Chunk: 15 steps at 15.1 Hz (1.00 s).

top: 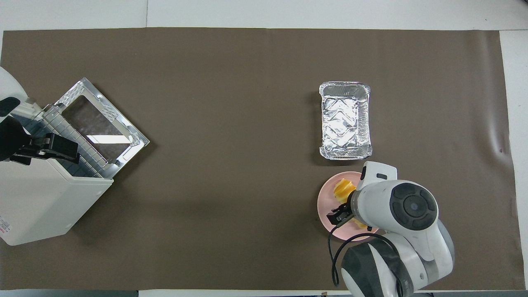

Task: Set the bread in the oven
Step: 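Grasp the yellow bread with the right gripper and lift it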

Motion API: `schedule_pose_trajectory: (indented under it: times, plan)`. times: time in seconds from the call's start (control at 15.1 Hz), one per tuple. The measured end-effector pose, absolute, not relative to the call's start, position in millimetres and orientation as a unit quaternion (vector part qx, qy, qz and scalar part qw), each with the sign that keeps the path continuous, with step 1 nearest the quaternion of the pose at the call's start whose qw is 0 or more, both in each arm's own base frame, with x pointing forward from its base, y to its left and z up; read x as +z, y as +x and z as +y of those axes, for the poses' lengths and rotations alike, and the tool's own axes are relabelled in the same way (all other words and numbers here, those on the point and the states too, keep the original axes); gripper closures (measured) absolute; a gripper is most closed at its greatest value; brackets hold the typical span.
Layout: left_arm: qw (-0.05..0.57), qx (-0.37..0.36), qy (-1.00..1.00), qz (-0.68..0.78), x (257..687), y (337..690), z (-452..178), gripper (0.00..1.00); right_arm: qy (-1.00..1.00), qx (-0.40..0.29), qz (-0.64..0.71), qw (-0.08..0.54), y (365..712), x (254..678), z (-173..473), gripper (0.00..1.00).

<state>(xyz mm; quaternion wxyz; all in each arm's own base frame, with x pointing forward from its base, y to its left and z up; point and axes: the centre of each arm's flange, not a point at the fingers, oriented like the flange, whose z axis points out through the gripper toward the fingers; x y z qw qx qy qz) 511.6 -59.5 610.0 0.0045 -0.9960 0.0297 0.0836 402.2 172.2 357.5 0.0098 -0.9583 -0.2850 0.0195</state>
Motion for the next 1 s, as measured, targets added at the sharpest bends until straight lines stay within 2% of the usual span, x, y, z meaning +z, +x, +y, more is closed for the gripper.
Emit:
schedule_pose_trajectory:
  times: [0.4, 0.53, 0.6, 0.66, 0.73, 1.0]
  plan:
    - [0.005, 0.084, -0.996, 0.030, 610.0, 511.6, -59.5, 0.00, -0.945, 0.026, -0.327, 0.011, 393.2, 320.4, 151.0, 0.03]
    - [0.005, 0.084, -0.996, 0.030, 610.0, 511.6, -59.5, 0.00, -0.944, 0.025, -0.328, 0.010, 388.4, 313.2, 149.2, 0.07]
    - [0.005, 0.084, -0.996, 0.030, 610.0, 511.6, -59.5, 0.00, -0.944, 0.025, -0.329, 0.010, 387.2, 311.6, 148.9, 0.14]
    - [0.005, 0.084, -0.996, 0.030, 610.0, 511.6, -59.5, 0.00, -0.942, 0.026, -0.333, 0.010, 386.6, 310.9, 148.7, 0.14]
    - [0.005, 0.084, -0.996, 0.030, 610.0, 511.6, -59.5, 0.00, -0.941, 0.027, -0.339, 0.010, 386.1, 310.3, 148.4, 0.19]
    - [0.005, 0.084, -0.996, 0.030, 610.0, 511.6, -59.5, 0.00, -0.939, 0.027, -0.344, 0.010, 385.7, 310.4, 147.9, 0.61]
